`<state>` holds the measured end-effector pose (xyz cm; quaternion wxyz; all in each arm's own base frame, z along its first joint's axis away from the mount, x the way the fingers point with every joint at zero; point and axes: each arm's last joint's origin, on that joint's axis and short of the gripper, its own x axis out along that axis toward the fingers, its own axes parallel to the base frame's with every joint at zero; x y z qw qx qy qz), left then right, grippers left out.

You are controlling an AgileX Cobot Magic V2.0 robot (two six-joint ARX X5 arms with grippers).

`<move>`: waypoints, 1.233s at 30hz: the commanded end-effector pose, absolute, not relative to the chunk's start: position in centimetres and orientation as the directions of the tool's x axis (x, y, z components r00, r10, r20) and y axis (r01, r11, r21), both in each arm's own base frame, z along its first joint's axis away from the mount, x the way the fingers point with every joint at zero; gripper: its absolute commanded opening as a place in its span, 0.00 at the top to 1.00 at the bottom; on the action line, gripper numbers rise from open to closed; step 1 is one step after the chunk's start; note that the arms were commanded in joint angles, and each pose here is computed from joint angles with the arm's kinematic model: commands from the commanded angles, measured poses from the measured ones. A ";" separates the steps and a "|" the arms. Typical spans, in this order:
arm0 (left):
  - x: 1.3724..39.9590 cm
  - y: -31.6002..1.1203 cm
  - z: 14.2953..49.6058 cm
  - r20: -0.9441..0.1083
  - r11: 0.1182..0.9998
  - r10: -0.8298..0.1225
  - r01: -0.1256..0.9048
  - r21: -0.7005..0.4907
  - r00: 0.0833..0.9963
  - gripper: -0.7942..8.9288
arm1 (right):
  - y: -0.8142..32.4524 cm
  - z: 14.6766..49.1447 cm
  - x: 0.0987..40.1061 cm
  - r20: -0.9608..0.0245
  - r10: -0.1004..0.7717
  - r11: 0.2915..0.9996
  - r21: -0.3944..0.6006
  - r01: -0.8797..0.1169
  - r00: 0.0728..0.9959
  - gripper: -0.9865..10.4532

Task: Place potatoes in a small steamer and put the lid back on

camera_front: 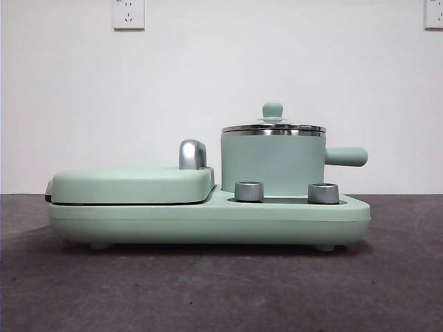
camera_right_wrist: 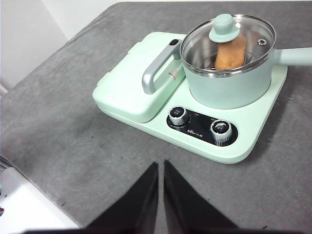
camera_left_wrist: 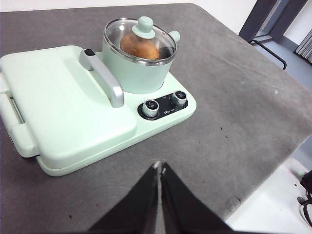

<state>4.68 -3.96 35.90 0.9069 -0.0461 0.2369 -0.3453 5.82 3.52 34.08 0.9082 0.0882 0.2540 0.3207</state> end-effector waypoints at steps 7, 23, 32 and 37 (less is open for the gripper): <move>4.6 -4.0 36.4 -0.372 0.751 -0.657 0.610 -0.252 0.655 0.91 | 3.6 34.4 5.9 -0.390 0.633 0.774 0.319 -0.547 0.668 0.90; 9.1 -1.3 22.8 -0.166 0.958 -0.253 0.223 -0.181 0.953 0.91 | 3.6 34.4 5.9 -0.387 0.634 0.773 0.319 -0.548 0.669 0.90; 9.3 -0.5 16.4 -0.183 0.986 -0.103 0.076 -0.149 0.978 0.91 | 3.6 34.4 5.9 -0.387 0.634 0.774 0.319 -0.548 0.670 0.90; 9.5 -0.5 15.0 -0.181 0.988 -0.101 0.078 -0.133 0.978 0.91 | 3.6 34.4 5.9 -0.387 0.634 0.773 0.319 -0.548 0.669 0.90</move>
